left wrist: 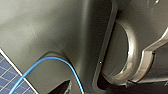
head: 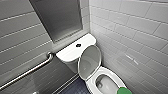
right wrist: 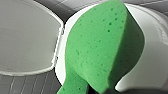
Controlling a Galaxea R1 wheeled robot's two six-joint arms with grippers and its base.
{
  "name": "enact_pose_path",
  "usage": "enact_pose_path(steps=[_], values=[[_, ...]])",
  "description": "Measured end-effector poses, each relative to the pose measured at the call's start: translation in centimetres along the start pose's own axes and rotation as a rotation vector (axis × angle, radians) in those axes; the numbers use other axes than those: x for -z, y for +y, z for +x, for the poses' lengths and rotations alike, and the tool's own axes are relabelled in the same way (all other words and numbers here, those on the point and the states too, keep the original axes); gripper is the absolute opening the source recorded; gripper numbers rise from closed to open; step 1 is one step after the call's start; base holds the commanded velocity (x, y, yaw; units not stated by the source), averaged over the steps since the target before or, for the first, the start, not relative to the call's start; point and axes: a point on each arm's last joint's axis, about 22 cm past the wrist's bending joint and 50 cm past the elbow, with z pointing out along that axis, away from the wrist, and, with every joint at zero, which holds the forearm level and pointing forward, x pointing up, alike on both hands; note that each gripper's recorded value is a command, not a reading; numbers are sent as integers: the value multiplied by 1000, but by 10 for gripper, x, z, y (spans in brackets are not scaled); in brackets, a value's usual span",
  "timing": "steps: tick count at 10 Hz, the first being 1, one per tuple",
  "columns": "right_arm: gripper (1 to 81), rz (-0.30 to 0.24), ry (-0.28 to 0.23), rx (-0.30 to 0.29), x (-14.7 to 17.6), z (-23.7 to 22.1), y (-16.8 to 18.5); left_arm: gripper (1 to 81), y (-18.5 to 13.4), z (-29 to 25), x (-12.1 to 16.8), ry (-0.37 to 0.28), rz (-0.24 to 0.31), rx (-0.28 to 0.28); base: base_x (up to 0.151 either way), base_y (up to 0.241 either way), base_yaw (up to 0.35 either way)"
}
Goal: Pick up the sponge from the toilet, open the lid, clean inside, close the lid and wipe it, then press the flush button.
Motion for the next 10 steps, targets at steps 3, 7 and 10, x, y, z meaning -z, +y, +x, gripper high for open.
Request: enact_pose_path(steps=[3, 7, 10], values=[[10, 81, -21, -4, -48, 33, -44, 811, 0, 0, 0, 0, 0, 0, 0, 0, 0], [10, 67, -75, 17, -127, 57, -43, 811, 0, 0, 0, 0, 0, 0, 0, 0, 0], [10, 122, -142, 38, -174, 62, -81, 811, 0, 0, 0, 2, 1, 5, 0, 0, 0]])
